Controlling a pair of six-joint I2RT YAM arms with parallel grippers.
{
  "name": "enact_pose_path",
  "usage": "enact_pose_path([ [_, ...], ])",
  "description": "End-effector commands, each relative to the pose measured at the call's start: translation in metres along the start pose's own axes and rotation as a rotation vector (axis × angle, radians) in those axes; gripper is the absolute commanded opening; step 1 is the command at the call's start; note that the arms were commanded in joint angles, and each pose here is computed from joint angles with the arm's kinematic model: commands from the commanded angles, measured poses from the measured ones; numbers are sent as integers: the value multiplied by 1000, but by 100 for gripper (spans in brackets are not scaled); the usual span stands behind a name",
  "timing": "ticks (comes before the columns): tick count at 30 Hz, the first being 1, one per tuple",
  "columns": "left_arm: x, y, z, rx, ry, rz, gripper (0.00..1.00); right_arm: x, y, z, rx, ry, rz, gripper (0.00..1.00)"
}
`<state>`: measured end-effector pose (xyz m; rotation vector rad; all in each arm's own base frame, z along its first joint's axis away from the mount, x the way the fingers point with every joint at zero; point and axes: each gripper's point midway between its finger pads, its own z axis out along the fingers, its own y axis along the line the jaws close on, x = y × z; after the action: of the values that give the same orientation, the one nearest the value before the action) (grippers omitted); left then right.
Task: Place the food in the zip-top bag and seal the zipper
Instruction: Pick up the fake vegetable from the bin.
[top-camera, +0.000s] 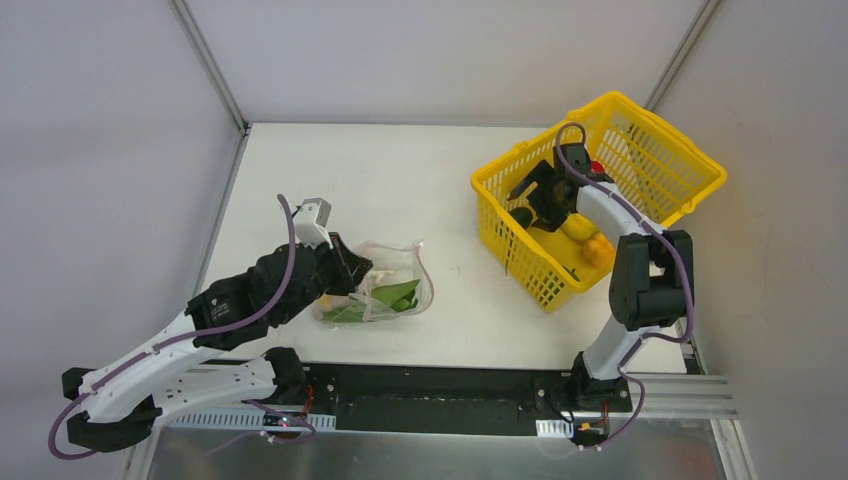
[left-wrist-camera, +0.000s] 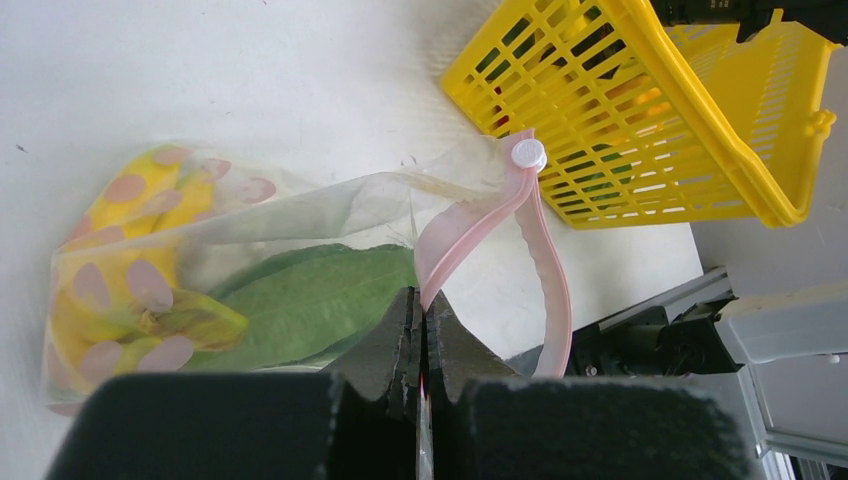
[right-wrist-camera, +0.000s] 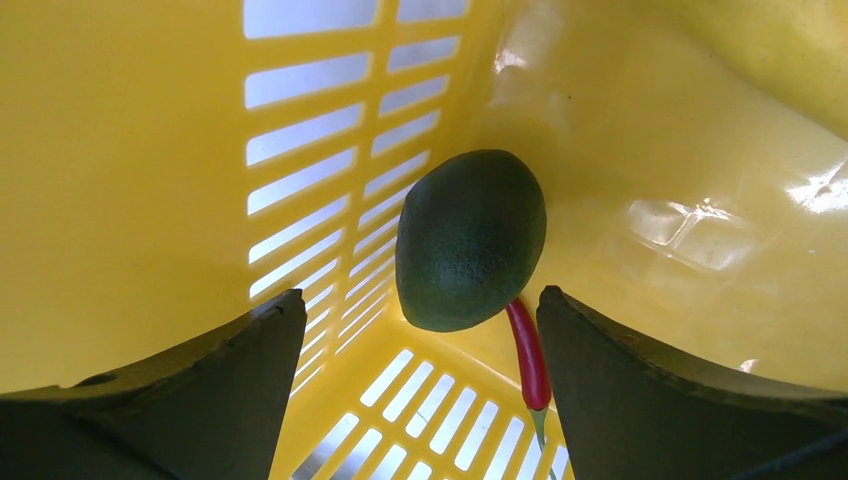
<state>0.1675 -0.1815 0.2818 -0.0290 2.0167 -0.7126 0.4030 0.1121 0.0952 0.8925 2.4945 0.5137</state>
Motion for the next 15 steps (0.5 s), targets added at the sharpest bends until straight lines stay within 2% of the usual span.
enact_pose_path([
  [1, -10, 1, 2, -19, -44, -23, 0, 6, -1, 9, 26, -4, 42, 88],
  [7, -10, 1, 3, -18, -42, -24, 0, 8, -19, 14, 148, -53, 39, 88],
  [13, -9, -1, 5, -16, -34, -22, 0, 15, -20, 21, 152, -32, 46, 84],
  [15, -8, -2, 6, -16, -29, -16, 0, 15, -21, 24, 151, -36, 50, 80],
])
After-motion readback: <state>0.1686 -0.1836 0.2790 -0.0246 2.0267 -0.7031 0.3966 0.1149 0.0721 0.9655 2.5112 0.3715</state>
